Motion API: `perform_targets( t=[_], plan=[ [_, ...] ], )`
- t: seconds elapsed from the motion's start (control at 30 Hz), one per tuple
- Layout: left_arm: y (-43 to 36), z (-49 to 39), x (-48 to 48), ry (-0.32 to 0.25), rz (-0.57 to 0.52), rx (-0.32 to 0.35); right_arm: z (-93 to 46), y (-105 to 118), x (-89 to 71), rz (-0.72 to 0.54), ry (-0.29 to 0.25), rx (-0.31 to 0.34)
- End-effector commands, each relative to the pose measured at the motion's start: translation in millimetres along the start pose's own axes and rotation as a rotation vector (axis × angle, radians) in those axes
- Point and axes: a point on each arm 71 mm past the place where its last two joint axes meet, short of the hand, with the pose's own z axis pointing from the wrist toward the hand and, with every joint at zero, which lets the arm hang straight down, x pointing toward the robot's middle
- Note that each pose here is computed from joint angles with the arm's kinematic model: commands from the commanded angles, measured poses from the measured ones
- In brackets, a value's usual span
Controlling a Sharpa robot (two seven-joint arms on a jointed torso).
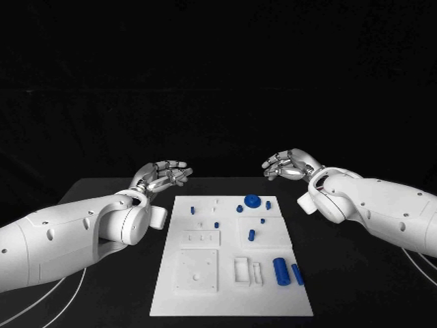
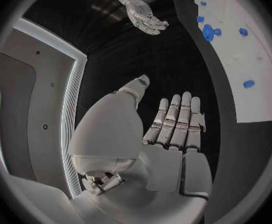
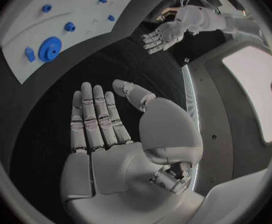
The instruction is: Assemble the parts on the task board
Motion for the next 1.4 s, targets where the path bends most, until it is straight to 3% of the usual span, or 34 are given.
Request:
perform_targets(
  t=[0.03,0.37,0.53,0.8,1.07,1.4],
  plan=[
    [-6.9,-1.4,6.6,0.066,0.006,0.022,3.8,10,4.9,-0.348,0.096,-0.085],
    [-18.3,-9.9,15.8,0.110,-0.031,0.040,5.4,28,17.5,-0.701,0.163,-0.189],
    [-23.0,-15.8,18.4,0.128,-0.048,0.046,4.6,33,23.6,-0.785,0.185,-0.200],
    [-30.9,-24.5,22.1,0.151,-0.061,0.052,6.0,39,30.7,-0.827,0.187,-0.212],
    [-36.8,-25.8,22.4,0.168,-0.067,0.059,7.6,41,34.4,-0.847,0.194,-0.212],
    [-37.5,-25.5,20.3,0.166,-0.067,0.059,10.6,40,34.8,-0.869,0.191,-0.205]
  ],
)
